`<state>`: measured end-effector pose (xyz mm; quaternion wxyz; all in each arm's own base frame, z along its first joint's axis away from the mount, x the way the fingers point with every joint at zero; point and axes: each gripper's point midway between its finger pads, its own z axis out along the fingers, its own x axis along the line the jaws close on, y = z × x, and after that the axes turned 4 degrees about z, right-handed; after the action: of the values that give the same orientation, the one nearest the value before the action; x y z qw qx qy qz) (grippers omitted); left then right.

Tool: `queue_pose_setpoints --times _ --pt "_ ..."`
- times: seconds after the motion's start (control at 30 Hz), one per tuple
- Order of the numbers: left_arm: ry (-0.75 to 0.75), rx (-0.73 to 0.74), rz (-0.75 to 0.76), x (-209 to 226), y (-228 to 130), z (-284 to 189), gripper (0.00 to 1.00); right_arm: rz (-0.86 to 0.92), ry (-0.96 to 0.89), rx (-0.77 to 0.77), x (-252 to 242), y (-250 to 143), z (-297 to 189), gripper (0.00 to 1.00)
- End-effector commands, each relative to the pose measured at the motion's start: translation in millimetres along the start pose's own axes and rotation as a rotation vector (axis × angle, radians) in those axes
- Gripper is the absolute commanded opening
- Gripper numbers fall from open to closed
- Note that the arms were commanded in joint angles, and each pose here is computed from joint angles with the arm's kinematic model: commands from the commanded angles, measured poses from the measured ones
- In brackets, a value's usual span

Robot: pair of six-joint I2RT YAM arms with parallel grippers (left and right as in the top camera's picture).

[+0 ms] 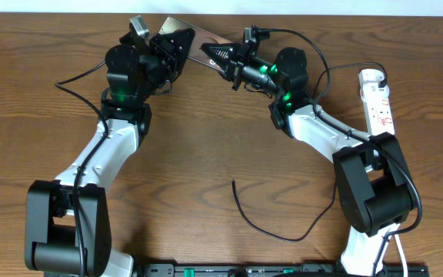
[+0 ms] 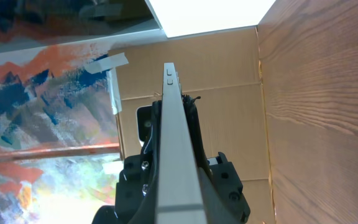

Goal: Plug charger to phone and switch on socket

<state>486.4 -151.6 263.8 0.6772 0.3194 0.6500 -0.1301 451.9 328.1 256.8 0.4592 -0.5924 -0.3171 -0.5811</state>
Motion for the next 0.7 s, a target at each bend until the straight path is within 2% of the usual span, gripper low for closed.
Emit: queue_pose_setpoints --times 0.0,0.5,0.67 --pt "-0.062 0.08 0.153 -18.1 -16.6 -0.4 0.07 -0.057 -0.031 0.147 -1.7 -31.2 4.5 0.02" --pt "-0.059 0.073 0.153 -17.6 -14.8 -0.6 0.07 -0.025 -0.065 0.139 -10.8 -29.0 4.5 0.02" --pt "-0.058 0.068 0.153 -16.9 -12.5 -1.4 0.07 -0.028 -0.065 0.139 -10.8 -29.0 4.5 0.13"
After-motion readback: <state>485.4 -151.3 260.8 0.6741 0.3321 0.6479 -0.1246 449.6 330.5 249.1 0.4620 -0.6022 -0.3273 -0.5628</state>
